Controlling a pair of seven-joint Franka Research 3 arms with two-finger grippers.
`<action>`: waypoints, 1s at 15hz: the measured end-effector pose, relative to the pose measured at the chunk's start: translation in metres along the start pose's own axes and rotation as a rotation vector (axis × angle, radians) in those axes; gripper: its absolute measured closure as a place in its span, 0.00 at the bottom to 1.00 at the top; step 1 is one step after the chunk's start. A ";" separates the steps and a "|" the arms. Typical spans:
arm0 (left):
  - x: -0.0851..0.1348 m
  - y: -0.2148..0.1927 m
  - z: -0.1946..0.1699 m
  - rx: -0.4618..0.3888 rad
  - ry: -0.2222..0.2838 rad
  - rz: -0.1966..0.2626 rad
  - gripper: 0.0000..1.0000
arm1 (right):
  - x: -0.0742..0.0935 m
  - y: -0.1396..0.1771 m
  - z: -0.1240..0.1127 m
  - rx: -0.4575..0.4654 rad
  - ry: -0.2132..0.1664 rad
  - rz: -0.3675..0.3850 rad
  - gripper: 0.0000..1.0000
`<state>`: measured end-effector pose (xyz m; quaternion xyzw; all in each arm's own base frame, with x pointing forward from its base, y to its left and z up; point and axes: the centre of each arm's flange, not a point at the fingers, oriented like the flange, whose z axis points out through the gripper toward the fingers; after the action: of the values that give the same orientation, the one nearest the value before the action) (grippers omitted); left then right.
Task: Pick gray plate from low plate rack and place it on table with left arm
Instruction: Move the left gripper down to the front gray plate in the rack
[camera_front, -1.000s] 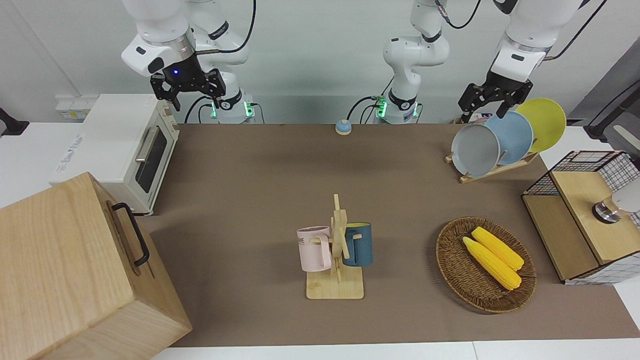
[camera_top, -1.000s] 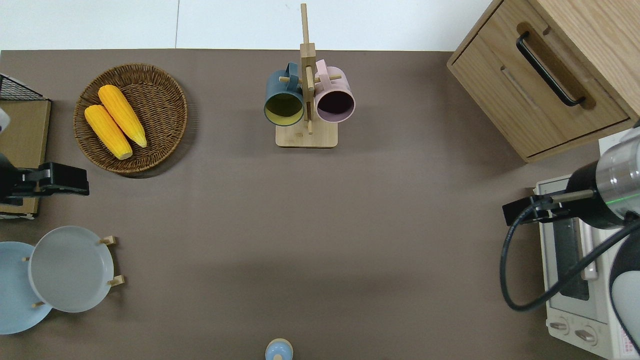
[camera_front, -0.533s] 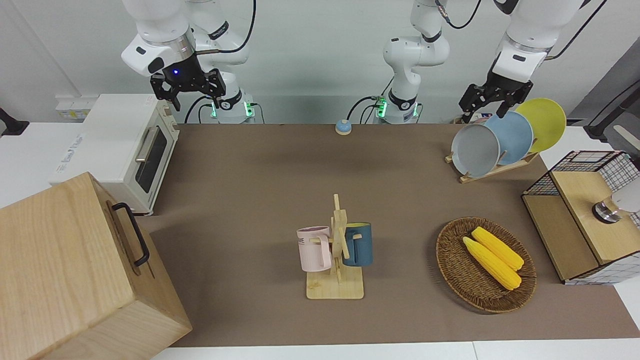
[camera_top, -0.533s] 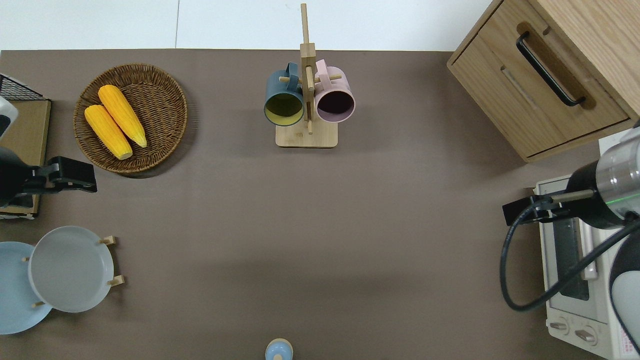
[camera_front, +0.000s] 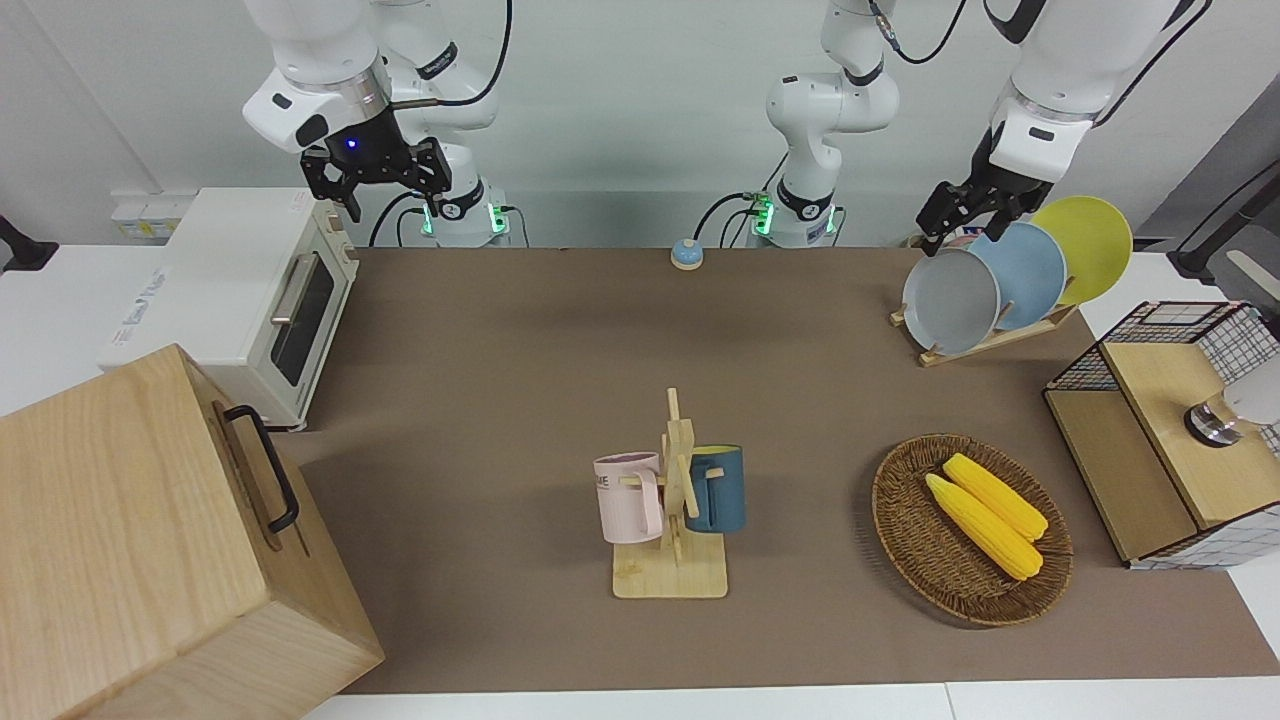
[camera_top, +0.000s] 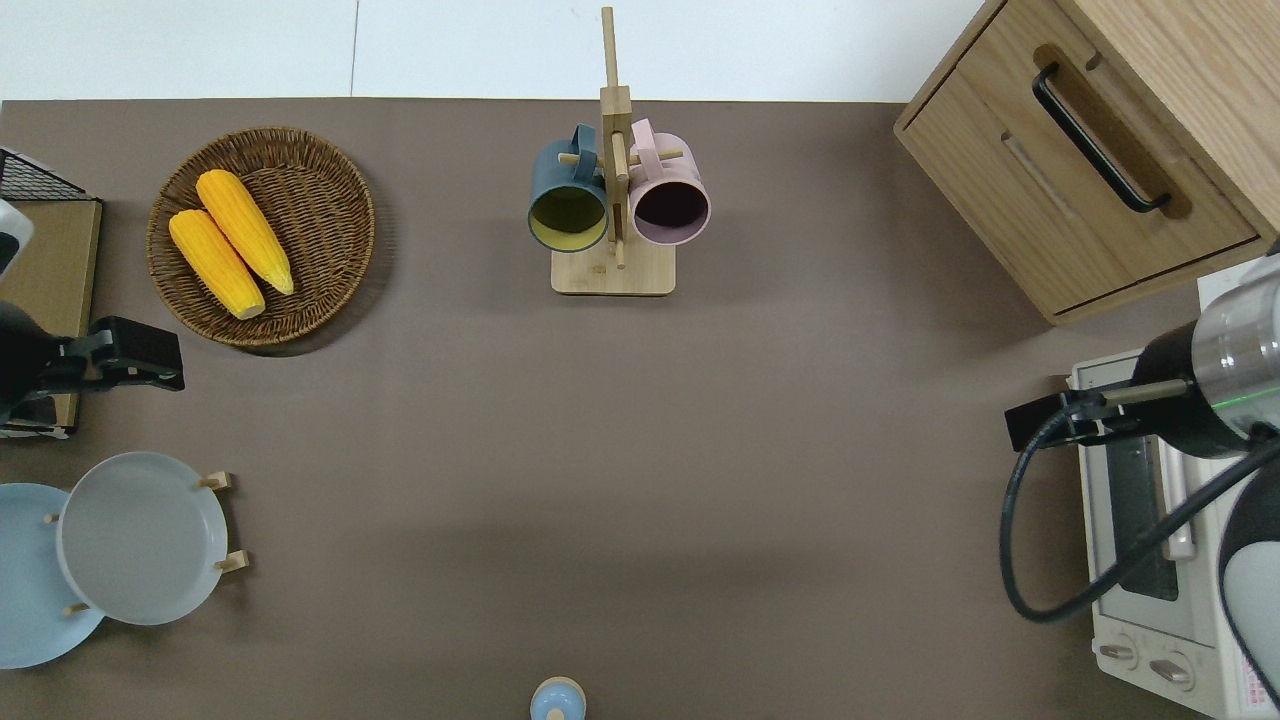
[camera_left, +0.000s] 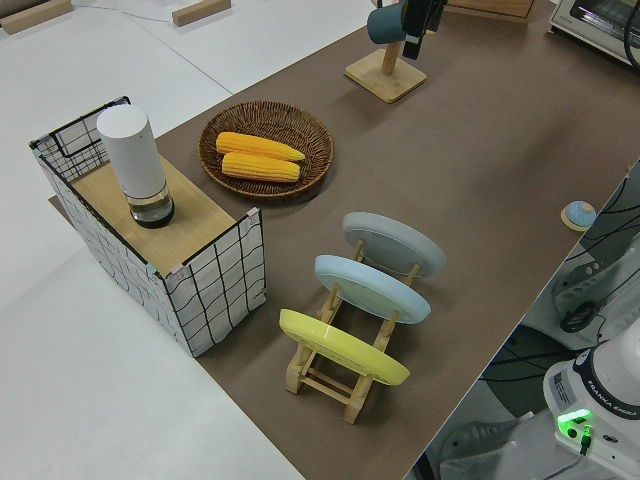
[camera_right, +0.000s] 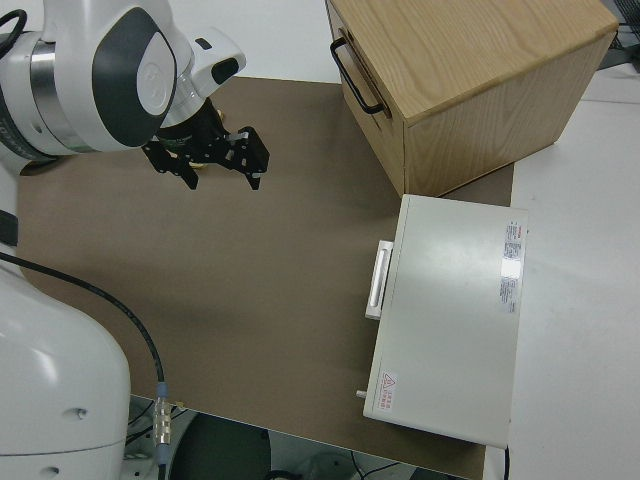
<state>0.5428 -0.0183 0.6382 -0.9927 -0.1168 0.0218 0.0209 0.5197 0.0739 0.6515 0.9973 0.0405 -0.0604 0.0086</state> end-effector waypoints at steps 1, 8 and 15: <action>0.001 -0.003 0.007 0.039 -0.005 0.000 0.00 | 0.000 0.000 0.000 0.000 0.000 0.000 0.01; -0.002 -0.027 0.062 0.281 -0.087 0.145 0.00 | 0.000 0.000 0.000 0.000 0.000 0.000 0.01; -0.010 -0.064 0.132 0.441 -0.175 0.185 0.00 | 0.000 0.000 0.000 0.000 0.000 0.000 0.01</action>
<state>0.5115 0.0468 0.5095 -0.9649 -0.0191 0.1344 0.2247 0.5197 0.0739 0.6515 0.9973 0.0405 -0.0604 0.0086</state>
